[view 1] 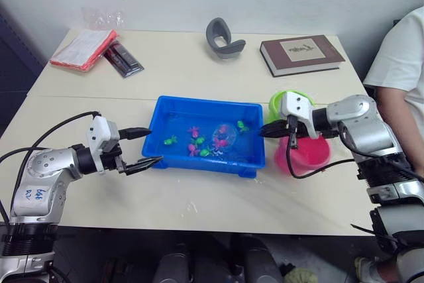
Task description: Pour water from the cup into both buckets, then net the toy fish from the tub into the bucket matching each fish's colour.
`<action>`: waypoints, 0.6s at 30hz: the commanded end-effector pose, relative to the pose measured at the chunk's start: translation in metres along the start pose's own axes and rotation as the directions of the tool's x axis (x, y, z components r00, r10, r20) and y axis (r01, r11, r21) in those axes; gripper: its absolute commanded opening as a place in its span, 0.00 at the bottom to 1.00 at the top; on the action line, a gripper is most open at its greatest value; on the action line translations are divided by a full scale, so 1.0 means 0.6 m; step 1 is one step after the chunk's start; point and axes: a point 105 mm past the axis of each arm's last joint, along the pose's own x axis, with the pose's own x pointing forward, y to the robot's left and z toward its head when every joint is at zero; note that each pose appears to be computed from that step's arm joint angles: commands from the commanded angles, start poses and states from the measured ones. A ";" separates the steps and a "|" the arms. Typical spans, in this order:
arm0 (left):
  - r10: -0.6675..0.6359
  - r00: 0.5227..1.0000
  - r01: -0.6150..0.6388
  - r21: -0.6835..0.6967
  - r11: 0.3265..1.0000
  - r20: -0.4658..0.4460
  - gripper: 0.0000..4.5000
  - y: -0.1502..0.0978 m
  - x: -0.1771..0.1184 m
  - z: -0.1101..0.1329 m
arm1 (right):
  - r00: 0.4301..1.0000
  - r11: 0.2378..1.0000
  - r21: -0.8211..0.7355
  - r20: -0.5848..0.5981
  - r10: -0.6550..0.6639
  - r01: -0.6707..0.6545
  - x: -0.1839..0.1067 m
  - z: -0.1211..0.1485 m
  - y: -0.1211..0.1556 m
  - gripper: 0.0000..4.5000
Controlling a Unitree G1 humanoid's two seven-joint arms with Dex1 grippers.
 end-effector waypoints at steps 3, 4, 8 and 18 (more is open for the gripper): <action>0.006 1.000 -0.007 0.046 0.999 0.020 0.98 0.007 -0.007 0.019 | 0.997 1.000 0.022 0.072 -0.022 0.020 -0.041 0.037 0.008 0.00; 0.003 1.000 -0.004 0.045 0.999 0.021 0.98 0.006 -0.007 0.020 | 0.996 0.999 0.035 0.084 -0.029 0.026 -0.045 0.041 0.009 0.00; -0.023 0.998 0.021 0.040 0.999 0.064 0.98 0.006 0.003 0.034 | 0.987 0.991 0.102 0.130 -0.098 0.085 -0.078 0.050 0.017 0.00; -0.241 0.953 0.237 0.044 0.971 0.187 0.98 -0.027 0.064 0.101 | 0.909 0.910 0.262 0.184 -0.374 0.322 -0.203 0.011 0.084 0.00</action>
